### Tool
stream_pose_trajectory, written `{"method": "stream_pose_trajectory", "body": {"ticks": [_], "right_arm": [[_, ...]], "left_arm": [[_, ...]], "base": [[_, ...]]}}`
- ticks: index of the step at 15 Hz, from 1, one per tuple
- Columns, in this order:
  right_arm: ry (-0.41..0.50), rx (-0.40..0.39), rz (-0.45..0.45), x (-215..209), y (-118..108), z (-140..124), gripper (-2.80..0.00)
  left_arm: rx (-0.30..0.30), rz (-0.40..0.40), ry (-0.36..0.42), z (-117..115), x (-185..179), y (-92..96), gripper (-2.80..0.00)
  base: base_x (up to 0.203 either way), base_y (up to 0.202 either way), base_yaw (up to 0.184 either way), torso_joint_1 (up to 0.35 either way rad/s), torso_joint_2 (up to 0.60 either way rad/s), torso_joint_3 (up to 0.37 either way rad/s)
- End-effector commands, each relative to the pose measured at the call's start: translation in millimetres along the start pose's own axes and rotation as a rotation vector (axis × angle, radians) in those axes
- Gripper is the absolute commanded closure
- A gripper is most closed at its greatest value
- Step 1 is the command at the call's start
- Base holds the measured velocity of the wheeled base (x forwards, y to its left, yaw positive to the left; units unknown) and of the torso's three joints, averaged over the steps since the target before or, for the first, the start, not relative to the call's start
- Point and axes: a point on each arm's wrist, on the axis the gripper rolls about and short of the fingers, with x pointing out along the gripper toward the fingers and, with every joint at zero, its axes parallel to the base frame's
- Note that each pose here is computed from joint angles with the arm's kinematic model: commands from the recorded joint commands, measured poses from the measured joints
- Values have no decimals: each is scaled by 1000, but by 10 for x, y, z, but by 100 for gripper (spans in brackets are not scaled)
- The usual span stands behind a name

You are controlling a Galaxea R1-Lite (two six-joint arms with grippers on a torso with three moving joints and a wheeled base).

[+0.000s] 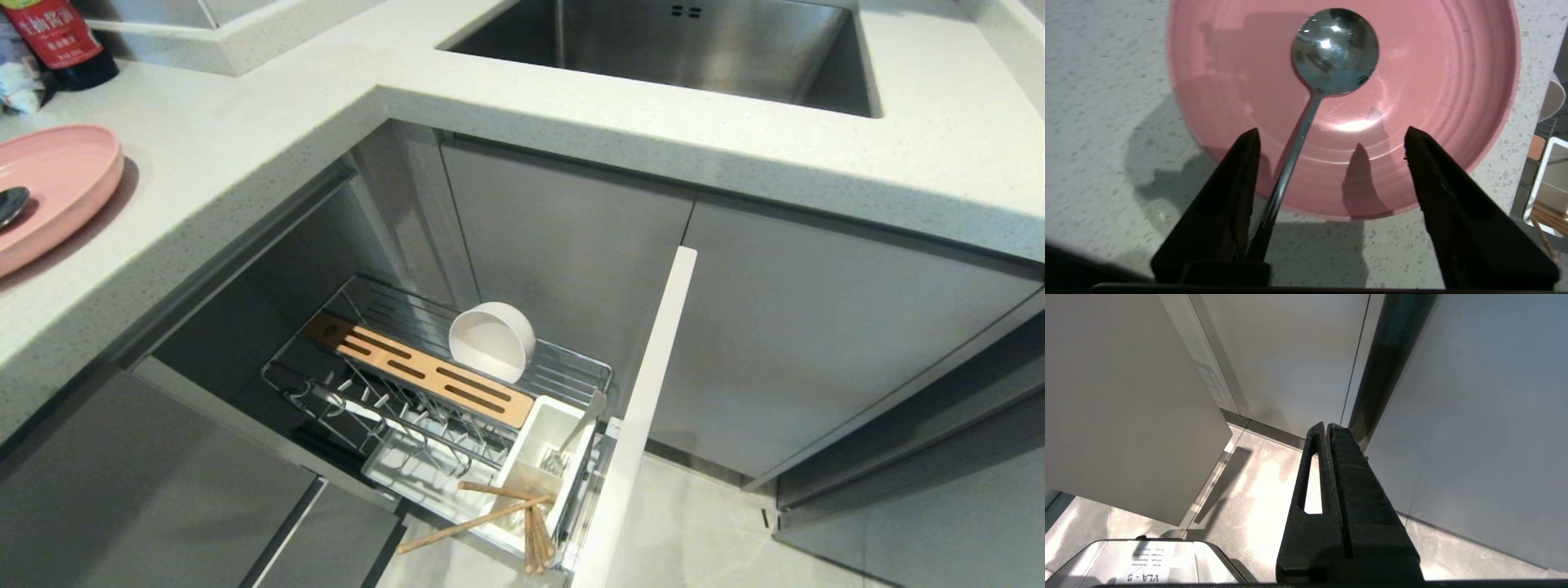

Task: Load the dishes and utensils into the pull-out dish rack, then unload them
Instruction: Pick up the spoon and place it in the cupboard

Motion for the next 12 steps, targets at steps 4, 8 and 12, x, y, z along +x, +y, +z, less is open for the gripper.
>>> {"method": "stream_pose_trajectory", "body": {"ticks": [4,8,12], "right_arm": [[0,-1,0,0,0,1,0],[0,-1,0,0,0,1,0],[0,-1,0,0,0,1,0]], "left_arm": [[32,3,44,-55,184,0,-280],[52,16,36,-65,193,-6,-280],[53,8,38,-69,212,-11,-280]], "base": [[0,0,0,0,0,0],[0,0,0,0,0,0],[0,0,0,0,0,0]]}}
